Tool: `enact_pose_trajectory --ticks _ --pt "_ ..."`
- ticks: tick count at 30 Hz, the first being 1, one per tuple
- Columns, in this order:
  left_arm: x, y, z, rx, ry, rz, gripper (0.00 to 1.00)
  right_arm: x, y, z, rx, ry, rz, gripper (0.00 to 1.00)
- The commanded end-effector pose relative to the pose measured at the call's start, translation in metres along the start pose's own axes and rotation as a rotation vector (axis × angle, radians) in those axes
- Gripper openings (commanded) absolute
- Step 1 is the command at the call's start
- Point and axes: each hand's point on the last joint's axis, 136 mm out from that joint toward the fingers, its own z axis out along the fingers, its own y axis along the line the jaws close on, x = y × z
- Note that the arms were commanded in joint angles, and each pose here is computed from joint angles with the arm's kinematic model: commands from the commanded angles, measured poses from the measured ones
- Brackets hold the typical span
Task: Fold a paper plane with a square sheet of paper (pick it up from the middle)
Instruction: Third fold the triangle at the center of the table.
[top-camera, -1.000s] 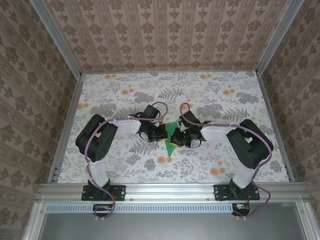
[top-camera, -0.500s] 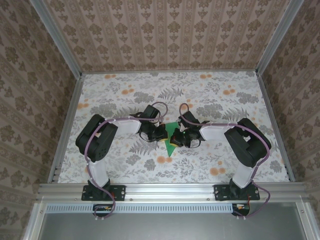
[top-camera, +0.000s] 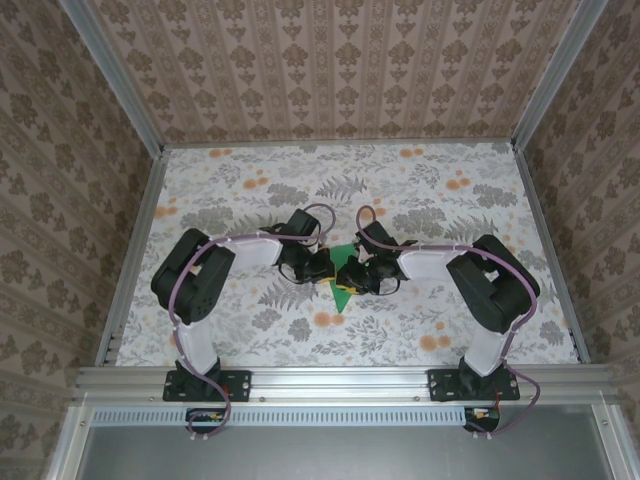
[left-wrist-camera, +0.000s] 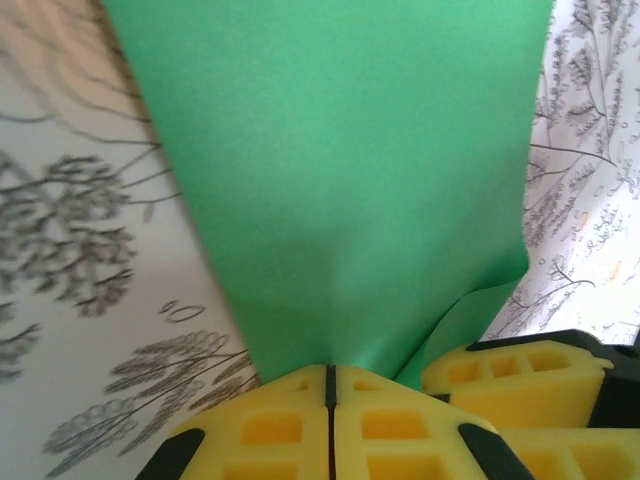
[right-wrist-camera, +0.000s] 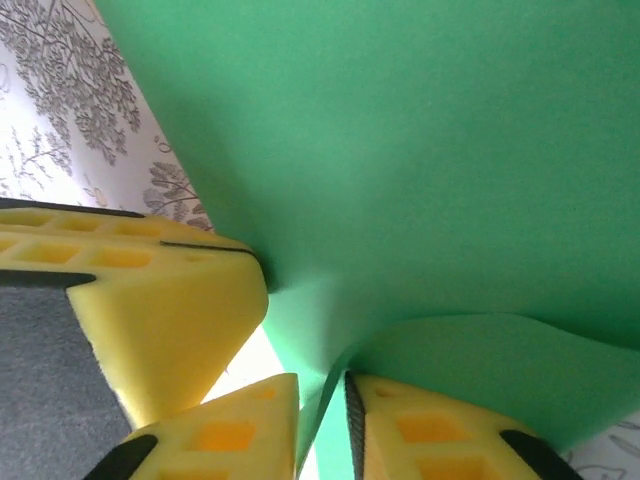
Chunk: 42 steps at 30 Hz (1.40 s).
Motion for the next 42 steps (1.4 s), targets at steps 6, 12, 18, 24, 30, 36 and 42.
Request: enact_pose_trajectory --ticks 6,12,18,24,30,36,42 --pt "-0.018 0.006 -0.050 0.005 -0.104 -0.021 0.08 0.005 -0.019 0.005 0.073 0.015 0.017 0.34" --pt "-0.012 0.005 -0.057 0.036 -0.113 -0.016 0.08 0.005 -0.020 0.006 0.077 0.015 0.020 0.39" --pt "-0.007 0.000 -0.053 0.071 -0.103 -0.014 0.08 0.007 -0.024 0.005 0.087 0.012 0.023 0.42" --pt "0.002 -0.011 -0.044 0.095 -0.080 0.009 0.06 0.009 -0.033 0.005 0.113 0.012 0.030 0.18" --pt "0.012 -0.022 -0.030 0.127 -0.047 0.026 0.03 0.012 -0.040 0.005 0.137 0.021 0.032 0.08" --pt "0.023 -0.025 -0.013 0.112 -0.006 0.036 0.00 0.012 -0.040 0.005 0.135 0.020 0.033 0.03" --pt "0.026 -0.017 0.000 0.059 0.014 0.025 0.00 0.011 -0.039 0.005 0.130 0.020 0.035 0.01"
